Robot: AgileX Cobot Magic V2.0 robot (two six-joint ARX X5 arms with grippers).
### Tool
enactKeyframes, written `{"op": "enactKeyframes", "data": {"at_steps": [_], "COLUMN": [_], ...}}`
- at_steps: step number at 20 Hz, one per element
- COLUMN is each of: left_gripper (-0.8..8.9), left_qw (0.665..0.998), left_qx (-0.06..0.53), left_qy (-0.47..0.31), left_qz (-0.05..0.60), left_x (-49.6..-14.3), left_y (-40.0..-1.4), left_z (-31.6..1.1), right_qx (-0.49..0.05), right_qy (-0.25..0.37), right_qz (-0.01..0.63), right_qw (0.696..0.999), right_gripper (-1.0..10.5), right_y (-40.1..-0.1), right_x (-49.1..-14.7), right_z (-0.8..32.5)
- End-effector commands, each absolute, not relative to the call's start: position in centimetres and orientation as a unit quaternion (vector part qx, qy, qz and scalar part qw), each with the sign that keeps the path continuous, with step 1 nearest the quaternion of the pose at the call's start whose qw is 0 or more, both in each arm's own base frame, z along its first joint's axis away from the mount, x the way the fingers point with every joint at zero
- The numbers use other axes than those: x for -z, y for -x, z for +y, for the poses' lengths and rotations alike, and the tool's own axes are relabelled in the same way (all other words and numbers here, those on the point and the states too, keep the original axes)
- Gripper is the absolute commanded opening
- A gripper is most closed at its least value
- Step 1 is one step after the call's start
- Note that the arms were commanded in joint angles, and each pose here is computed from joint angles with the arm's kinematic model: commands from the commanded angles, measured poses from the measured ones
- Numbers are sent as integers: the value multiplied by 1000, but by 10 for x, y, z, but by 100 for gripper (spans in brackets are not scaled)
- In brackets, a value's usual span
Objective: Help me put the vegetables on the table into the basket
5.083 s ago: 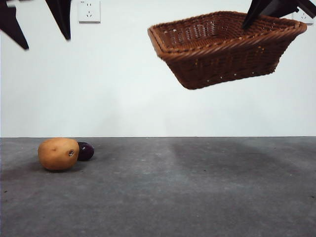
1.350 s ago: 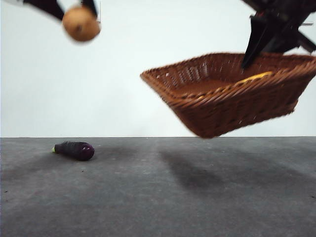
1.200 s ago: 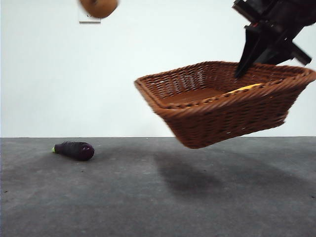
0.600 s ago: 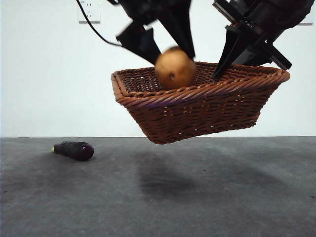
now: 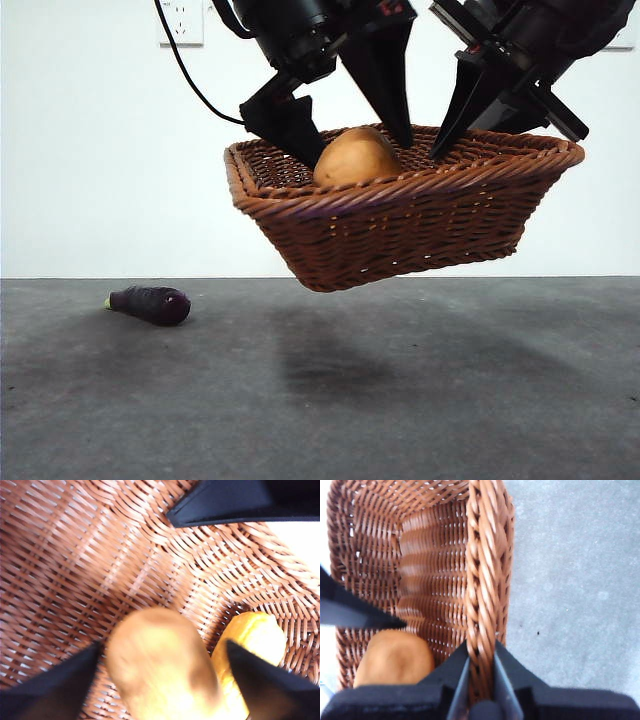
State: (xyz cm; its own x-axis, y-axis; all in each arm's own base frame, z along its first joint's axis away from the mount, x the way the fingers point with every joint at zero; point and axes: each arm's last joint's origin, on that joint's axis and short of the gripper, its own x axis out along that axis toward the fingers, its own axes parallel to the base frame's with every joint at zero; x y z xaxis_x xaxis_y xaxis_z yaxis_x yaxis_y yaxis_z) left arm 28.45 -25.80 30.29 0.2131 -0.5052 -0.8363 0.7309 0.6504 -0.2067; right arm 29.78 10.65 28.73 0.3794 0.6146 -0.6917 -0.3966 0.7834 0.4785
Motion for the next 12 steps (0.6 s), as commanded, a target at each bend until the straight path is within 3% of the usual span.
{"op": "enactKeyframes", "data": {"at_steps": [1,4,7,12], "left_gripper": [474,474,474,473], "left_qw": [774,790,836,891], "left_qx": [397,387,363,250], "left_qy": [-116,-103,-69,24], "left_qz": [480,465,406,379], "left_x": [-304,-321,-362,-398], "left_y": [-289,-289,-285,-289], "left_z": [-252,-235,-199,-115], "right_qx": [-311,-313,-304,-304], "right_qy": [-126,-118,-114,-118], "right_qz": [465,464,461,444], "right_qw": [819,820,826,834], "right_gripper": [-10,-10,-10,-10], "right_y": [-298,-298,-299,-303], "right_x": [-285,-285,-285,-292], "right_z": [108,107,106,103]}}
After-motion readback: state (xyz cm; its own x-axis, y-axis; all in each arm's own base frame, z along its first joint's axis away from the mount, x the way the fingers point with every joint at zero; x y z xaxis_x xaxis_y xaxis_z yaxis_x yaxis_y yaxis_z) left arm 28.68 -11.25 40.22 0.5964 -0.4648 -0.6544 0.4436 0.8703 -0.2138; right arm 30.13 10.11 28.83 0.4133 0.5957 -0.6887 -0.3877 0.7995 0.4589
